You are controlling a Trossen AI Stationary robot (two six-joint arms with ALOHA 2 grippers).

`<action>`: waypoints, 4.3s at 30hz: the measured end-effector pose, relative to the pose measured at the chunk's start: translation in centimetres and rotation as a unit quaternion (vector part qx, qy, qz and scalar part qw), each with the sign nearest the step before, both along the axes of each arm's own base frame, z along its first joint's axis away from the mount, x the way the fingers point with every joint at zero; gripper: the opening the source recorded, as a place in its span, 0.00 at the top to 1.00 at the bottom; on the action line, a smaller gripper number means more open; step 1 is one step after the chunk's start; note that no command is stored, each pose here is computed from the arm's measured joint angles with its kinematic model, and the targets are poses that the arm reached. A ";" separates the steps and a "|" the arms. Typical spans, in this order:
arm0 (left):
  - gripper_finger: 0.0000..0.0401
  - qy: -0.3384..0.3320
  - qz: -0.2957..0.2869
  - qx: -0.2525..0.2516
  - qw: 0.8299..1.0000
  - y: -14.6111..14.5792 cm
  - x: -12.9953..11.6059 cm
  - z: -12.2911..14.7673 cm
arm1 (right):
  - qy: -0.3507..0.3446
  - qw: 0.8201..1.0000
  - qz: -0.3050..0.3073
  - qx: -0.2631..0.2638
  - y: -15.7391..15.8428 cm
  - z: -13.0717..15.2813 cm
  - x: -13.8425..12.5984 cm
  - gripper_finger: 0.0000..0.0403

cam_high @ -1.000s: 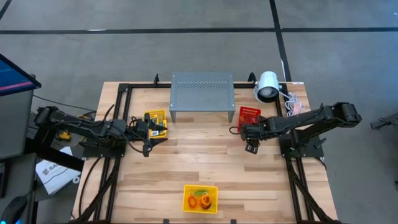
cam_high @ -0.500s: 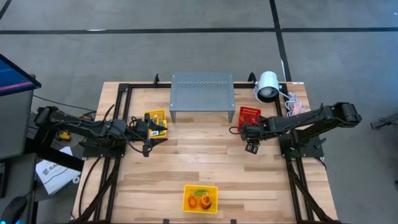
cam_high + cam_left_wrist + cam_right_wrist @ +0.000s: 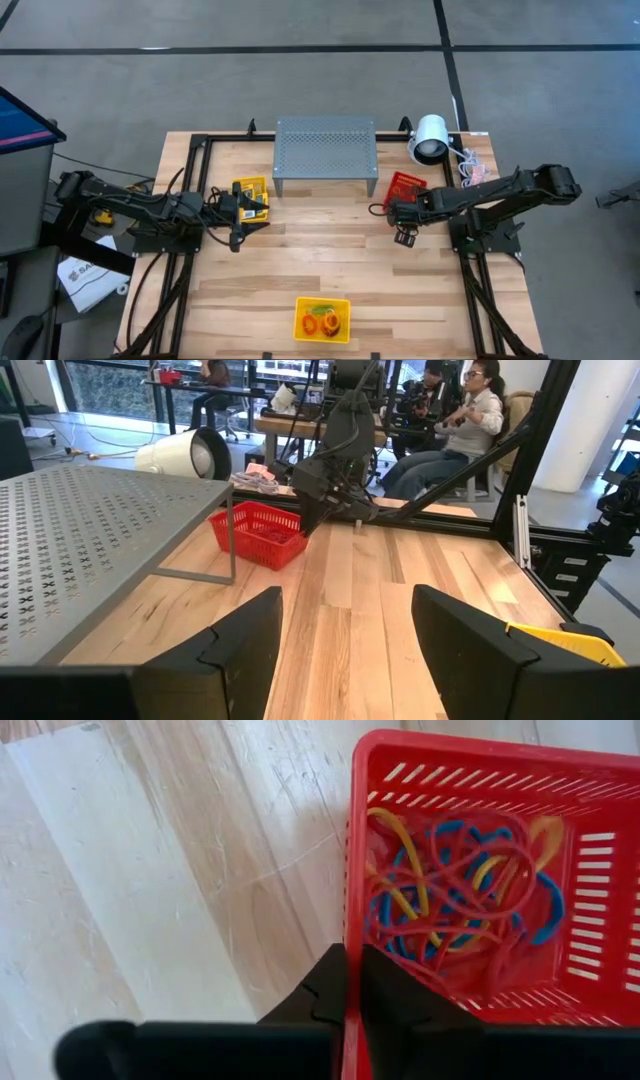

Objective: Pick & Place Office Desk Supplies
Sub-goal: Put the red bin filled with rubber bands on the shelf

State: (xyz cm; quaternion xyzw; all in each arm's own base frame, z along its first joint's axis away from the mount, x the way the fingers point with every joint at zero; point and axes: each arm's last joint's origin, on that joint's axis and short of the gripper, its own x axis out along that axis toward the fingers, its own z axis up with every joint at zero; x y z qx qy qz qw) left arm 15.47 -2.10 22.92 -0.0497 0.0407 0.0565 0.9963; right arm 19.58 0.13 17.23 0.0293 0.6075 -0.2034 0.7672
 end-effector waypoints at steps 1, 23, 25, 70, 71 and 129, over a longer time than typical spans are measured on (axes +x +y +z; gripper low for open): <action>0.46 0.000 0.000 0.000 1.000 0.0 0.0 0.0 | 0.000 1.000 0.000 0.000 0.0 0.0 0.0 0.97; 0.46 0.000 -0.003 0.000 1.000 0.0 0.0 0.0 | 0.008 1.000 -0.002 0.003 0.0 0.0 -0.2 0.99; 0.46 0.000 -0.003 0.000 1.000 0.0 0.0 0.0 | 0.008 1.000 -0.001 0.009 0.0 0.0 -0.2 0.99; 0.46 0.004 -0.003 0.001 1.000 0.0 0.0 -0.1 | 0.032 0.999 -0.013 -0.034 1.6 4.5 0.2 1.00; 0.46 0.004 -0.003 0.001 1.000 0.0 0.0 -0.1 | 0.032 0.999 -0.013 -0.041 1.7 4.9 0.2 1.00; 0.46 0.005 -0.003 -0.008 1.000 0.0 0.0 -0.1 | 0.029 0.969 0.134 -0.204 -3.3 17.0 6.9 1.00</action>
